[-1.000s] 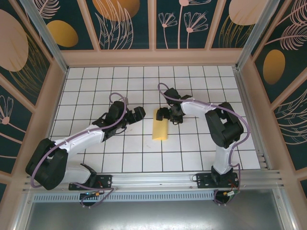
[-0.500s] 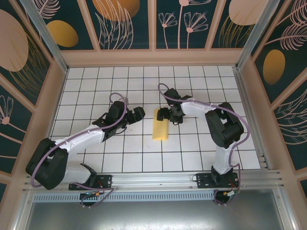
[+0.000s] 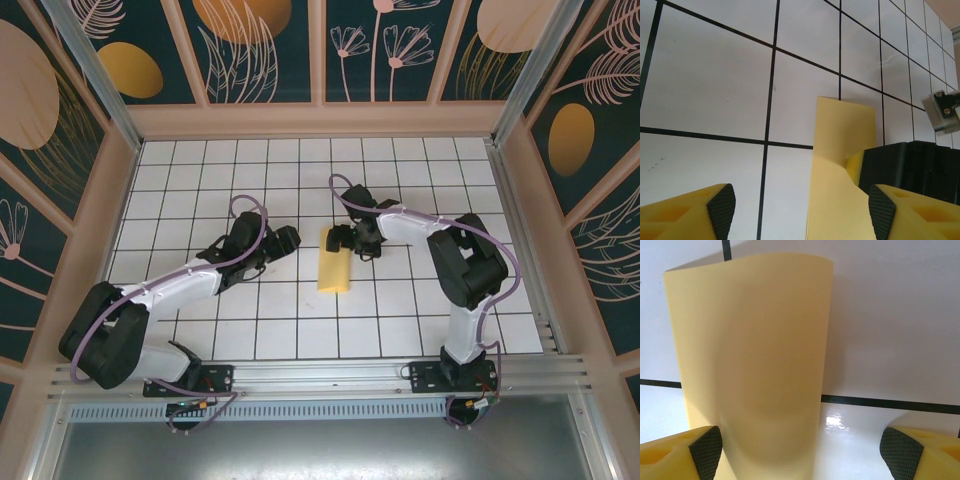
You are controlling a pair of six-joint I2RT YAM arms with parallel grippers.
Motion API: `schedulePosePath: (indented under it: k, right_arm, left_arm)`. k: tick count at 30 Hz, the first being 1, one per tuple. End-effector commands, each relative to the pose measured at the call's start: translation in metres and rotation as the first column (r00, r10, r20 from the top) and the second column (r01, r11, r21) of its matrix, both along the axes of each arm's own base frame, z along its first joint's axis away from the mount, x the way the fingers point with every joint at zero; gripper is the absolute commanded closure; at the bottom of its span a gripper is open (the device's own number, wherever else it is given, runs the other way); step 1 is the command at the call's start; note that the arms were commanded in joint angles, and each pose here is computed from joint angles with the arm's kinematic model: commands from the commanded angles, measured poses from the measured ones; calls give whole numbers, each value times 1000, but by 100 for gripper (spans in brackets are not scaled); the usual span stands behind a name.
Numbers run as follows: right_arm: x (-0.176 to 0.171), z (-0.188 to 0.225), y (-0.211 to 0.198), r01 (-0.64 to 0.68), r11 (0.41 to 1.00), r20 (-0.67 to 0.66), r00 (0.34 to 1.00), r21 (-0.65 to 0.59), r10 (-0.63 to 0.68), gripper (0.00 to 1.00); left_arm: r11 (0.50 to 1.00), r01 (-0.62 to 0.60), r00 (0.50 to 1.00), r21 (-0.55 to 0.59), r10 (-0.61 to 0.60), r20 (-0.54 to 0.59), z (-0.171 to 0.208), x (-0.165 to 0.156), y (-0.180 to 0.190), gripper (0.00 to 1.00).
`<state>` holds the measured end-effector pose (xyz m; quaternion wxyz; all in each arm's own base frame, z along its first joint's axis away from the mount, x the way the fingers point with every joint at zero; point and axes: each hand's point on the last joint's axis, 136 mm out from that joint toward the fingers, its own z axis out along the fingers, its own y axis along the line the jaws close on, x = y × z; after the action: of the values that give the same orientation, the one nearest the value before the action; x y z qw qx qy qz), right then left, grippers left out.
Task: Fold a paper plane with a square sheet of paper (pick it up from the middle)
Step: Fold the square sheet of paper in half at the center of the table, then hold the square sheet of paper at the center of the table.
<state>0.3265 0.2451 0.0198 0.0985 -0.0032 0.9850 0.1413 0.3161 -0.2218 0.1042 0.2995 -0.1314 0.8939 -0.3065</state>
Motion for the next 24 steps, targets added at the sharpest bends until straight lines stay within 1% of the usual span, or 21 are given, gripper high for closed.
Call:
schedulePosePath:
  k: [1, 6, 8, 9, 10, 16, 24]
  right_arm:
    - [-24, -53, -14, -2, 997, -116, 993, -80, -7, 11]
    - [-25, -54, -16, -1, 996, -115, 993, -86, -9, 11]
    - [-25, -54, -15, -1, 996, -115, 993, -84, -9, 11]
    - [-25, -54, -15, -2, 997, -116, 993, -83, -8, 11]
    - [-25, -54, -15, -2, 997, -115, 993, -83, -8, 11]
    - [-26, -55, -15, 0, 997, -117, 993, -78, -9, 11]
    - [-27, -56, -14, -8, 997, -119, 993, -77, -1, 11]
  left_arm:
    - [999, 36, 999, -40, -36, 9, 5, 4, -13, 36]
    - [985, 120, 992, -122, -124, -29, -4, 8, -40, 69]
    - [978, 141, 987, -156, -151, -52, -10, 10, -51, 84]
    - [969, 161, 983, -185, -174, -55, -9, 12, -59, 94]
    - [963, 171, 980, -208, -189, -69, -11, 13, -65, 100]
    - [951, 183, 962, -250, -225, -154, -35, 21, -84, 100]
    - [942, 194, 949, -274, -251, -190, -48, 19, -92, 100]
